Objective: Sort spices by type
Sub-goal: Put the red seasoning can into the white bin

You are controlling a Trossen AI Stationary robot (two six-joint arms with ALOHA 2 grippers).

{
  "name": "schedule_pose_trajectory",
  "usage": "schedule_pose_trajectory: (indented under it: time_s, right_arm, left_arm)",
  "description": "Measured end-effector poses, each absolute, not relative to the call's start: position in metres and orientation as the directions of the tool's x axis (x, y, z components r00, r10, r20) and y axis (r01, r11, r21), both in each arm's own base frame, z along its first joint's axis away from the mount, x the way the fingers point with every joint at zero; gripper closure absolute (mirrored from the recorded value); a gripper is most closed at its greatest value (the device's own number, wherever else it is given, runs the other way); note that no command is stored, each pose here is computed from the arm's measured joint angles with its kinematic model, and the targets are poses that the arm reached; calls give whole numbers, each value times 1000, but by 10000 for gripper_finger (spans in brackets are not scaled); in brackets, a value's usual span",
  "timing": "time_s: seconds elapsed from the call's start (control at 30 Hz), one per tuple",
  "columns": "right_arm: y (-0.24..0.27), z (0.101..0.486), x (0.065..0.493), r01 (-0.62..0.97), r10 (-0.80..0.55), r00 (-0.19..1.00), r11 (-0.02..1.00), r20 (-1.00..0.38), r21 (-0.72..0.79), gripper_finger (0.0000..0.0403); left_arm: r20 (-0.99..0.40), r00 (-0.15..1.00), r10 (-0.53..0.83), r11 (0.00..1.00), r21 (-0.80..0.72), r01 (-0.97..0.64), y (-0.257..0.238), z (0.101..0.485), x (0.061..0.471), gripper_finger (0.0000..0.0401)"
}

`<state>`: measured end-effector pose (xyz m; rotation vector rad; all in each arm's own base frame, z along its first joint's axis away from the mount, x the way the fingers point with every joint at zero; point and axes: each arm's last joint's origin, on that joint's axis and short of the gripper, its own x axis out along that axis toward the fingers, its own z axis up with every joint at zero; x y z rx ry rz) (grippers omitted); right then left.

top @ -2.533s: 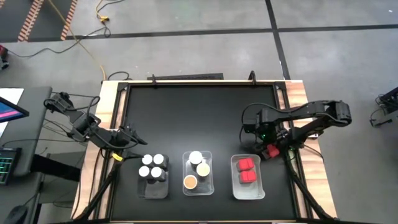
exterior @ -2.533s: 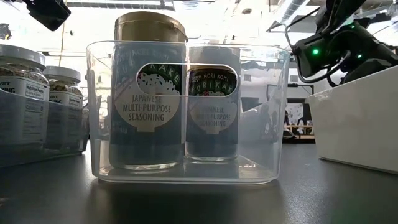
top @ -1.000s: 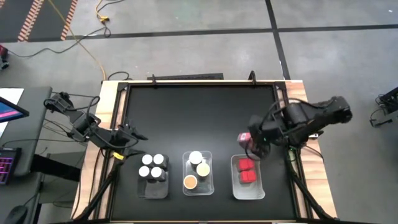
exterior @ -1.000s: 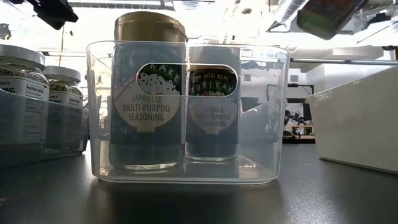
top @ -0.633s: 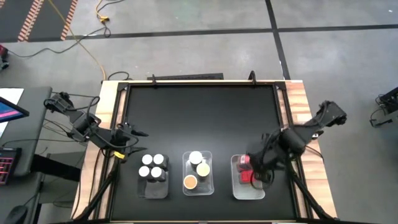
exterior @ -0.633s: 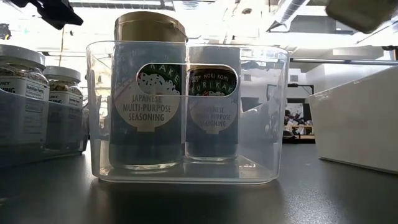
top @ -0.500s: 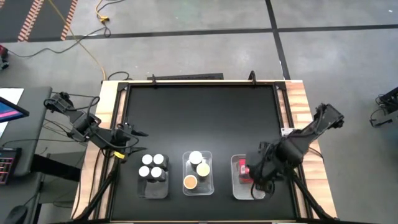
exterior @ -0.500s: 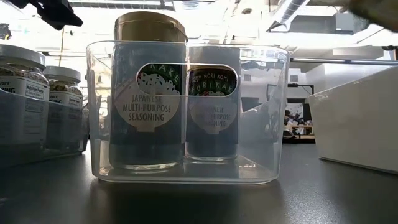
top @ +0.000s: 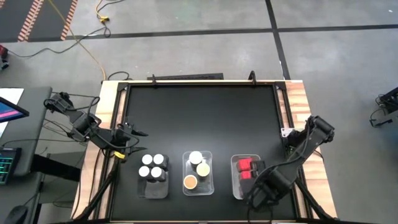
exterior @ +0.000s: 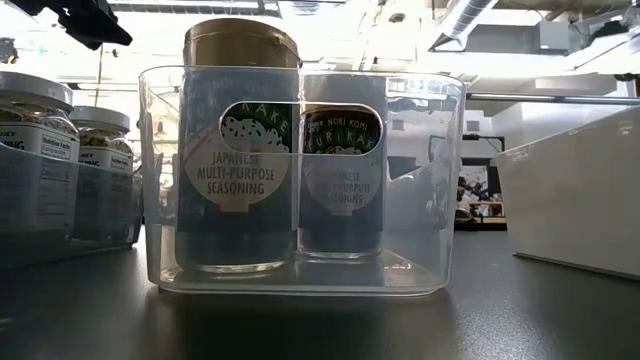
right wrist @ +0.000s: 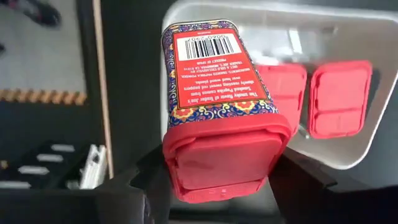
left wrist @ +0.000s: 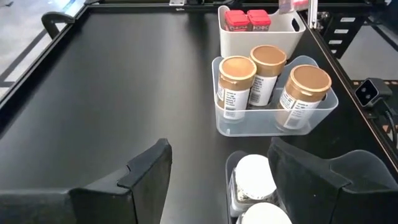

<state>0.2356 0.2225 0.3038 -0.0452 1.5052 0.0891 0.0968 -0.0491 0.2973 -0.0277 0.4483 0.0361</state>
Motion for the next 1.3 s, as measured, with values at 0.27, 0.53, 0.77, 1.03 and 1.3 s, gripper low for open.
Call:
schedule_pose_trajectory:
  time_s: [0.27, 0.53, 0.77, 1.03, 1.3]
  right_arm:
    - [227, 273, 249, -70, 14, -134, 997, -991, 23, 162]
    - [221, 262, 263, -23, 28, -177, 999, -984, 32, 162]
    - [212, 263, 270, -12, 38, -175, 999, -984, 41, 162]
    - [211, 257, 268, -19, 46, -209, 999, -977, 51, 162]
    - [208, 244, 264, 1, 46, -262, 999, -964, 48, 162]
  left_arm:
    - [-434, 901, 28, 998, -34, -48, -49, 297, 97, 145]
    - [-433, 901, 28, 998, -36, -48, -49, 297, 97, 145]
    - [-438, 899, 29, 998, -32, -48, -49, 297, 97, 145]
    - [-443, 896, 31, 998, -27, -48, -49, 296, 96, 145]
    - [-446, 894, 32, 999, -25, -48, -49, 296, 96, 145]
